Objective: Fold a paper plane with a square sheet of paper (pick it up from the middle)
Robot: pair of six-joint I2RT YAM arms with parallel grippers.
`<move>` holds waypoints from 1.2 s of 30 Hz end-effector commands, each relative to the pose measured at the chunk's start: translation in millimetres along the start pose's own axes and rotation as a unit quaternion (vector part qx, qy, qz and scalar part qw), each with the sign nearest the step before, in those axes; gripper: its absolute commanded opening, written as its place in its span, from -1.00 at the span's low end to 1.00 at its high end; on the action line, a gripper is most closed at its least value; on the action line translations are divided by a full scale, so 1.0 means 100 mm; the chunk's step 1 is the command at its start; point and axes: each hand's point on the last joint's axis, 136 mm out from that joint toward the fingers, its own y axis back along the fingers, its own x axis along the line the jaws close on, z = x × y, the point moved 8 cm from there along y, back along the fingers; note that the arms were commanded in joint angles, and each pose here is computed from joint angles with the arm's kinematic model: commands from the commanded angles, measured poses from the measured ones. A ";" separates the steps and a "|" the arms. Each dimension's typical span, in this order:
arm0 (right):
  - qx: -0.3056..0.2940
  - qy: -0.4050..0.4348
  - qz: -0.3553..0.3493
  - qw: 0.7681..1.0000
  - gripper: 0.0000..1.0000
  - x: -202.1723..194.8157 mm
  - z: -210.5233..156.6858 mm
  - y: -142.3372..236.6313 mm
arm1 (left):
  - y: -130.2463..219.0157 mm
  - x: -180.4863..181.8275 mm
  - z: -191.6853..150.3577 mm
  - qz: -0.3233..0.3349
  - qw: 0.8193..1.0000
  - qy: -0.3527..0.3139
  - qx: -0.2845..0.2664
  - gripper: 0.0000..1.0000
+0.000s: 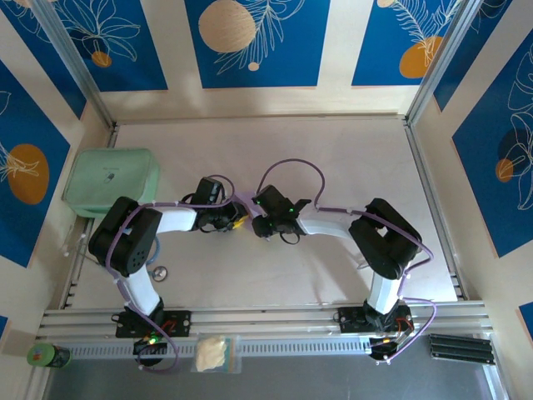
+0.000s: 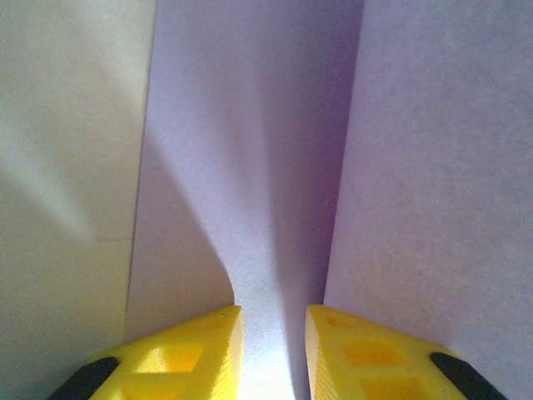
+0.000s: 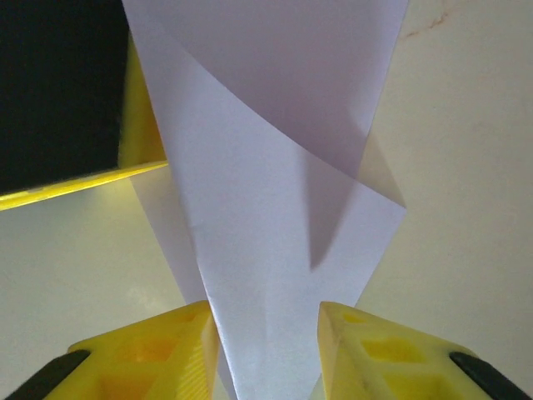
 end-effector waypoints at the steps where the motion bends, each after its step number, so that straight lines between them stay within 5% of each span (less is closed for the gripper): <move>1: -0.007 0.006 -0.008 1.000 -0.27 0.06 0.06 0.06 | -0.10 0.20 -0.12 0.042 0.999 0.013 0.032 -0.44; 20: 0.007 0.020 -0.039 0.999 -0.30 0.09 0.03 -0.10 | -0.10 0.18 -0.12 0.036 0.999 0.013 0.034 -0.42; 36: 0.011 0.024 -0.011 1.000 -0.79 0.13 0.05 -0.10 | -0.06 0.17 -0.13 0.036 0.999 0.012 0.030 -0.42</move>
